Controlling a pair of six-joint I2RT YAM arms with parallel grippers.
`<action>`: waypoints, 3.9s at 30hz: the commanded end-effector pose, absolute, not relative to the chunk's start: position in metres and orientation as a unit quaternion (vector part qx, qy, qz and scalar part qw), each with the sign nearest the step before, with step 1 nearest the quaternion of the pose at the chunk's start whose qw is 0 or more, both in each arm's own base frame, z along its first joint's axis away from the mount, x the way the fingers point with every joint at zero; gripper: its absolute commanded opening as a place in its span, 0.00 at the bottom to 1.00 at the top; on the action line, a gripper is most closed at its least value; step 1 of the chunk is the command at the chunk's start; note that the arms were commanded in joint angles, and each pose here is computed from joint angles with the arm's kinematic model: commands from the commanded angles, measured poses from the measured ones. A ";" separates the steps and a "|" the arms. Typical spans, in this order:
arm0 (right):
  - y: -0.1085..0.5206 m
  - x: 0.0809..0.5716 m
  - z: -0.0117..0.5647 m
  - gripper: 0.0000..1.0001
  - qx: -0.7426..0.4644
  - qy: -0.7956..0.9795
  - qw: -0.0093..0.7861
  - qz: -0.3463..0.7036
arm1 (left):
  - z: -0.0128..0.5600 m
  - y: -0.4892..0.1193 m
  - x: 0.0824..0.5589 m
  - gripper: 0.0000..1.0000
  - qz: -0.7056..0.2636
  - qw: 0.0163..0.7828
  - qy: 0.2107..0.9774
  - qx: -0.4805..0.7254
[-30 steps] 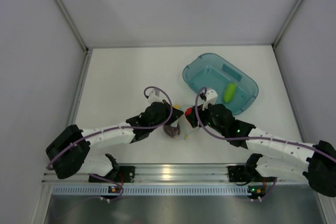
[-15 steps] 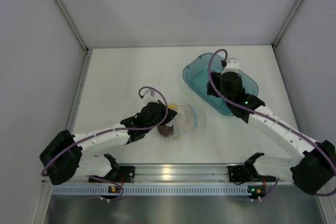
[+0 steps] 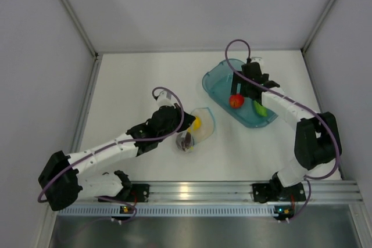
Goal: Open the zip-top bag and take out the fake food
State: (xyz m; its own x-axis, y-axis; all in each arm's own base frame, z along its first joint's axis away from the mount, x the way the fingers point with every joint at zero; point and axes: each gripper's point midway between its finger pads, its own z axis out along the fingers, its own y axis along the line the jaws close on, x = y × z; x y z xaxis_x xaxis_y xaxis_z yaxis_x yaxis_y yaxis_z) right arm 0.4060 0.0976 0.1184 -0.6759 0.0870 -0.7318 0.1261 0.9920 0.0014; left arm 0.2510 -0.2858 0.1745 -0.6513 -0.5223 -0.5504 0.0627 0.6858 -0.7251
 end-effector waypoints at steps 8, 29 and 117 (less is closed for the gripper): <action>0.161 0.353 0.218 0.88 0.003 0.849 0.476 0.228 | 0.232 -0.300 0.265 0.00 -0.411 0.421 0.796 -0.141; 0.262 0.236 0.232 0.44 -0.065 0.810 0.459 0.359 | 0.216 -0.315 0.283 0.00 -0.411 0.403 0.792 -0.205; 0.257 0.277 0.094 0.58 -0.142 0.899 0.411 0.058 | 0.157 -0.291 0.243 0.00 -0.328 0.425 0.827 -0.165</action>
State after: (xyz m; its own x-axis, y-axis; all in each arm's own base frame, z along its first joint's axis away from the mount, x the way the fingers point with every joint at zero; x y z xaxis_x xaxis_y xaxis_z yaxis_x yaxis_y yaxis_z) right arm 0.2748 0.2516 0.0584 -0.6719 -0.2372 -0.7016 -0.2971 0.9541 -0.0381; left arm 0.2334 -0.2891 0.1321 -0.6242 -0.5428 -0.5619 -0.0237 0.7320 -0.6809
